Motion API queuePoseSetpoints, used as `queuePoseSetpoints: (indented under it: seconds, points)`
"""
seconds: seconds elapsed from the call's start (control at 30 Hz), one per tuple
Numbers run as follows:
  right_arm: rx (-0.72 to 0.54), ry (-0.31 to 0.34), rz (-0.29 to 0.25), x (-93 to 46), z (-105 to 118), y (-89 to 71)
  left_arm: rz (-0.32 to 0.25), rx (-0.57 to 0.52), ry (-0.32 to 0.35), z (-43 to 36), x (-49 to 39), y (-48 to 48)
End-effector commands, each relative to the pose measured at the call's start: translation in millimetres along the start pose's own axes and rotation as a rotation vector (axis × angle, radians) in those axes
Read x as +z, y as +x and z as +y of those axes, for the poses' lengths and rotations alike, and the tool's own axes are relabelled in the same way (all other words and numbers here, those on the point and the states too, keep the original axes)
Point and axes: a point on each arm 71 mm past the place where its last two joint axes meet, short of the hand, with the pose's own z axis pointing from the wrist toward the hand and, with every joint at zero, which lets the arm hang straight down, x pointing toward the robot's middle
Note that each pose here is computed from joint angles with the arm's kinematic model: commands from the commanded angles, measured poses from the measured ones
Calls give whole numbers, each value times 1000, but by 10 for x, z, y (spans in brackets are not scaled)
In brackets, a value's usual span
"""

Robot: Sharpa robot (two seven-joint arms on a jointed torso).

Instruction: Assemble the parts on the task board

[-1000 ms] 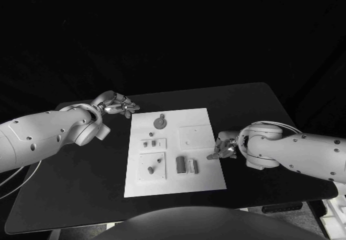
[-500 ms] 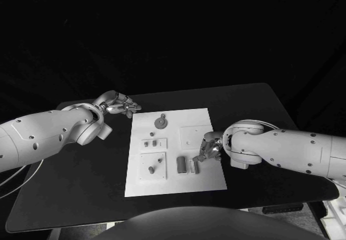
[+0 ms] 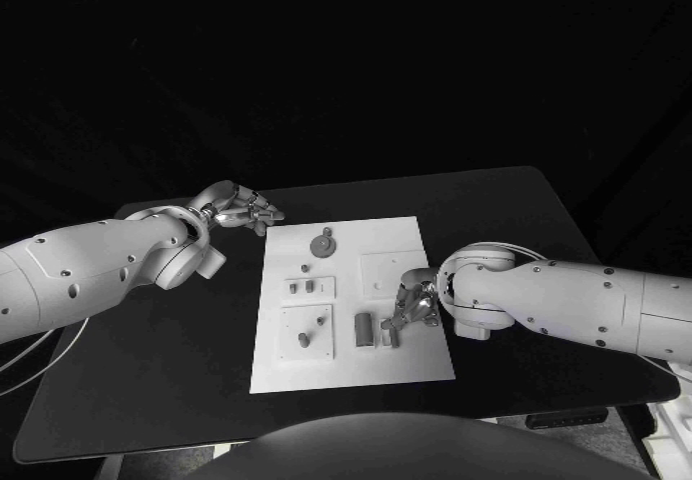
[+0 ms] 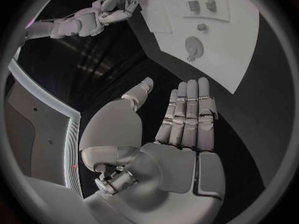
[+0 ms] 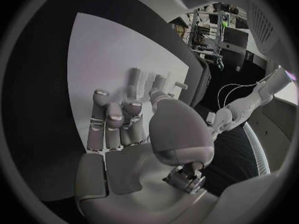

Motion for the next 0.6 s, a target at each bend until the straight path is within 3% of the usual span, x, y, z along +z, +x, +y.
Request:
queuePoseSetpoints:
  seconds: [0.03,0.6]
  points:
    - [-45,8,16,22,-11,34,12,-1,9,-17,3,11]
    - [-89,33,-2,126,-33,84,11,-1,7,-11,-7,5]
